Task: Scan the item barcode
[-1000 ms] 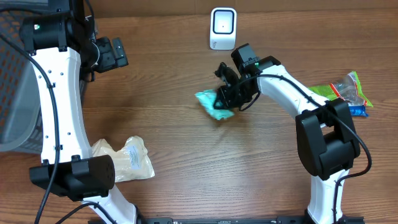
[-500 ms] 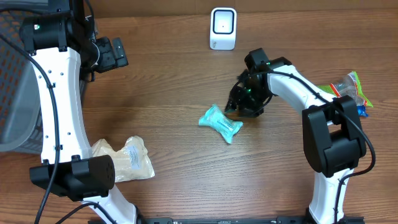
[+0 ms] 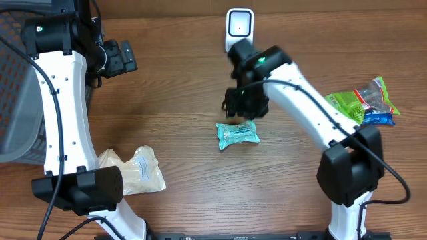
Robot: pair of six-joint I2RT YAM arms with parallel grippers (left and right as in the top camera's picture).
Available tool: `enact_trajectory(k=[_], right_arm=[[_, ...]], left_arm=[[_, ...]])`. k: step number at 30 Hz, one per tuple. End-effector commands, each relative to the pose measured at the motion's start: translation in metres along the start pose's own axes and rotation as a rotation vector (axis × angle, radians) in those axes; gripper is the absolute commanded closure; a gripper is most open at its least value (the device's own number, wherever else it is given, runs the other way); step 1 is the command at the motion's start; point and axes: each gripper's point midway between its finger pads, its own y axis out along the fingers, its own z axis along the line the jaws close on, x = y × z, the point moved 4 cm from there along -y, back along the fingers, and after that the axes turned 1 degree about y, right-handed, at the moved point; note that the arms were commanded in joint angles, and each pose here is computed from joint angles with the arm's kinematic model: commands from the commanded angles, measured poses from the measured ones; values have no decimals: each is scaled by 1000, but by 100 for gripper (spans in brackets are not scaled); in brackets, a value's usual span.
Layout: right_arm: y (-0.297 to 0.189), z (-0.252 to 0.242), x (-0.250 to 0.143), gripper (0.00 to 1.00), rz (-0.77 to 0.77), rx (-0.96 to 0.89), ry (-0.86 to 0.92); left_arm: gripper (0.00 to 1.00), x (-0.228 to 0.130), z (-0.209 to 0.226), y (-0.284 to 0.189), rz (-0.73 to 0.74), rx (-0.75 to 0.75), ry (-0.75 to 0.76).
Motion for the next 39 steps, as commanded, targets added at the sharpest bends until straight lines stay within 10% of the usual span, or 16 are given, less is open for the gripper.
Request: enact_trajectory(k=[1,26,32,34,35,39], right_arm=[[19,-10,-12,47,33,-37,117],[45,-77,37,43,-250,-401,-216],[29,-15,24,40,-139,62,179],[37,-15,24,28,-131,76,312],[42,-16,23,5,-129,75,377],[64,-26,19,0,-141,53,591]], left_arm=[[0,1,1,-9,-24,-8,22],[0,1,1,-9,-24,-8,22],[0,1,1,-9,-24,-8,22],[0,1,1,-9,-24,-8,22],[0,1,1,-9,-24,-8,22],[0,1,1,-9,-24,-8,22]])
